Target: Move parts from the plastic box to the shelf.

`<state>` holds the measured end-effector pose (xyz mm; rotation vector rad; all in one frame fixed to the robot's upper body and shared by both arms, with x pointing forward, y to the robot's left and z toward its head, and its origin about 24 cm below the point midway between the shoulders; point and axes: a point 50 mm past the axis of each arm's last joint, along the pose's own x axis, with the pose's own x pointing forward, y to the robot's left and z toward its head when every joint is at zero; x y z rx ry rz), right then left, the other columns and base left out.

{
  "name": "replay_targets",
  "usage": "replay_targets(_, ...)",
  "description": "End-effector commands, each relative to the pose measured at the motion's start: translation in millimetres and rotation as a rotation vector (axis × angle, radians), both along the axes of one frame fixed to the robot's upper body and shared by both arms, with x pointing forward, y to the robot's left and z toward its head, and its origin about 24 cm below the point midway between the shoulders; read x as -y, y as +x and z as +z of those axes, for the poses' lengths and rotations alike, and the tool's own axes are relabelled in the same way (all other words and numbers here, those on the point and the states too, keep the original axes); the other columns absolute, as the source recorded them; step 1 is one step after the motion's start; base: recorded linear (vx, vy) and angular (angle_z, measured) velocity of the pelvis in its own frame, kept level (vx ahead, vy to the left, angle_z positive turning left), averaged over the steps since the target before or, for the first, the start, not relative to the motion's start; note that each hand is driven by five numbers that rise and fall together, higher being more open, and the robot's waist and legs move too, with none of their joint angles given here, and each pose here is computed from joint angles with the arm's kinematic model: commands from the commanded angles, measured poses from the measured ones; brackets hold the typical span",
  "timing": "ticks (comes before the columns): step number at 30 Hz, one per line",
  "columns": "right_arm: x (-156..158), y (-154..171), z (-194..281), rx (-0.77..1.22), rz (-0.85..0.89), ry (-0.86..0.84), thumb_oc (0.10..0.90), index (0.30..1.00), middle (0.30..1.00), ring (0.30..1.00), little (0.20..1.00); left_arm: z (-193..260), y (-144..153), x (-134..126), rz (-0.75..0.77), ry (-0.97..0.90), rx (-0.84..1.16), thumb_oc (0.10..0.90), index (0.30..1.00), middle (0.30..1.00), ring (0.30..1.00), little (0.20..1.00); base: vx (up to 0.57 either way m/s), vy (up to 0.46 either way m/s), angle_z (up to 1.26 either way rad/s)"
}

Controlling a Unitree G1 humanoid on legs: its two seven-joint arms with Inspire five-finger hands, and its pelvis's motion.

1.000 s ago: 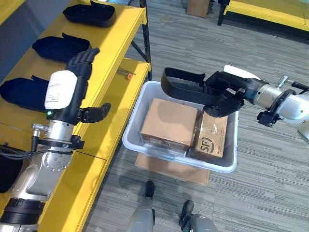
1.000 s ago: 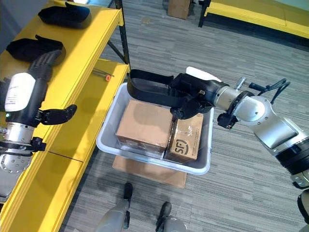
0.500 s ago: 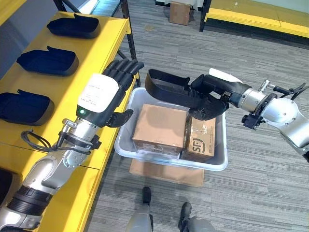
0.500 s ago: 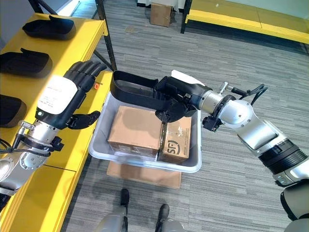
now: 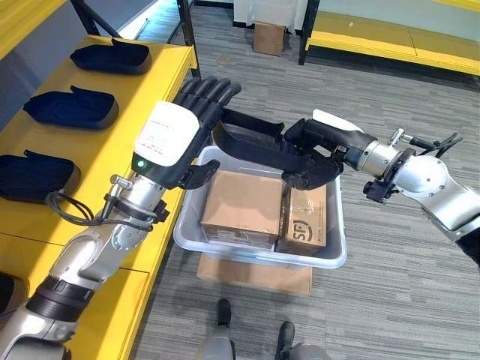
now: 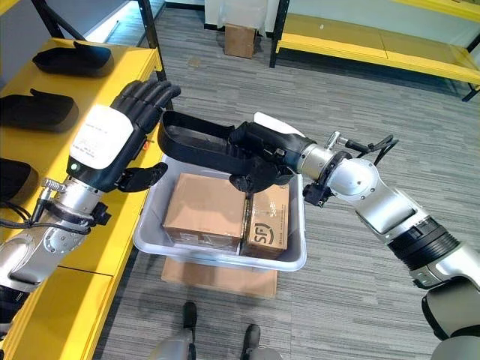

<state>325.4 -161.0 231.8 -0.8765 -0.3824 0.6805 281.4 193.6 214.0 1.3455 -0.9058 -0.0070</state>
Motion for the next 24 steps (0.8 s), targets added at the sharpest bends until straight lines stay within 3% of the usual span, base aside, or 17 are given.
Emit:
replay_targets(1,-33.6,-13.0,24.2,0.085,0.199,0.119,0.400,0.300,0.300,0.300,0.300,22.9,-3.2,11.4,-0.071,-0.048,0.155,0.900,1.000,1.000,1.000,1.000,0.00,0.000,0.00)
replay_targets(5,-42.5,-18.2,26.0,0.089,0.255,0.099,0.400,0.300,0.300,0.300,0.300,30.4,-2.7,12.4,-0.073,0.046,0.187,0.900,1.000,1.000,1.000,1.000,0.00,0.000,0.00)
replay_targets(24,-55.0,-34.6,28.6,0.086,0.383,0.101,0.400,0.300,0.300,0.300,0.300,14.0,11.6,9.6,-0.094,0.084,0.061,0.900,1.000,1.000,1.000,1.000,0.00,0.004,-0.02)
